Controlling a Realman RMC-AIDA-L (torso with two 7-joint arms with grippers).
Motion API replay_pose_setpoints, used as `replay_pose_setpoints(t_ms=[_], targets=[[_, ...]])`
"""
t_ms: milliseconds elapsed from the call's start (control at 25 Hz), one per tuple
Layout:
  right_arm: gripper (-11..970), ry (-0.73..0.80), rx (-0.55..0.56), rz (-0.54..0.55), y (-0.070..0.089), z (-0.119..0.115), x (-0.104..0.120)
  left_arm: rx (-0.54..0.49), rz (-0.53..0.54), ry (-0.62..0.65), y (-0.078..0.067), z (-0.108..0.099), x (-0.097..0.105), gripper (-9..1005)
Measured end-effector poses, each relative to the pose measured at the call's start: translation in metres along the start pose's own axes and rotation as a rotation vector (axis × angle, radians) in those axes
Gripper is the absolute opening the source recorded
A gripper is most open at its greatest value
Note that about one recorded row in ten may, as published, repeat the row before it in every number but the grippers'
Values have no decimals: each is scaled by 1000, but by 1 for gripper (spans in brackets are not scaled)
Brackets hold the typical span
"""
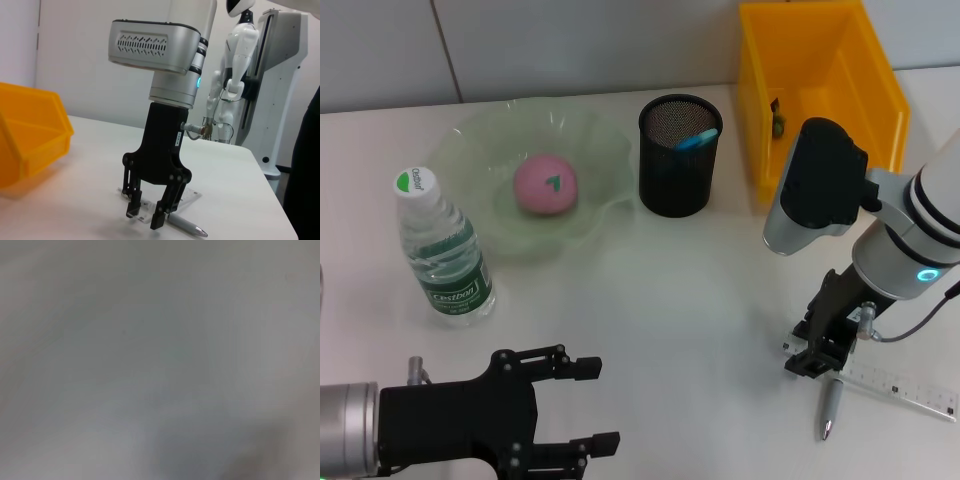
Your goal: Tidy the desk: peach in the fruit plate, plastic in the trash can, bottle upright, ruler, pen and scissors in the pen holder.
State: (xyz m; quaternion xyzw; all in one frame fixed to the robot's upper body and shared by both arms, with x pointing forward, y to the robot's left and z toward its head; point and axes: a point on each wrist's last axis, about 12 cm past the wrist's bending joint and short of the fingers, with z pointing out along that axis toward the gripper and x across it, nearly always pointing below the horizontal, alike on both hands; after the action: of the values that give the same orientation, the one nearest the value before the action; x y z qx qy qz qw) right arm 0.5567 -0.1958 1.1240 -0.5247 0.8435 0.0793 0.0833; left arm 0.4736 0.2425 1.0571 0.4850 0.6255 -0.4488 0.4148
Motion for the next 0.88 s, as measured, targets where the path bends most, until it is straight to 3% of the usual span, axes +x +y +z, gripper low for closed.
replay_pose_setpoints(t_ms=[400, 640, 720, 880], targets=[[385, -50, 30, 20, -3, -16, -3, -4, -3, -25, -1, -2, -2, 757], [379, -194, 111, 82, -14, -67, -12, -5, -4, -31, -1, -3, -2, 757], [379, -318, 151, 121, -19, -95, -15, -5, -5, -31, -1, -3, -2, 757], [380, -468, 204, 175, -27, -119, -16, -5, -10, -36, -1, -2, -2, 757]])
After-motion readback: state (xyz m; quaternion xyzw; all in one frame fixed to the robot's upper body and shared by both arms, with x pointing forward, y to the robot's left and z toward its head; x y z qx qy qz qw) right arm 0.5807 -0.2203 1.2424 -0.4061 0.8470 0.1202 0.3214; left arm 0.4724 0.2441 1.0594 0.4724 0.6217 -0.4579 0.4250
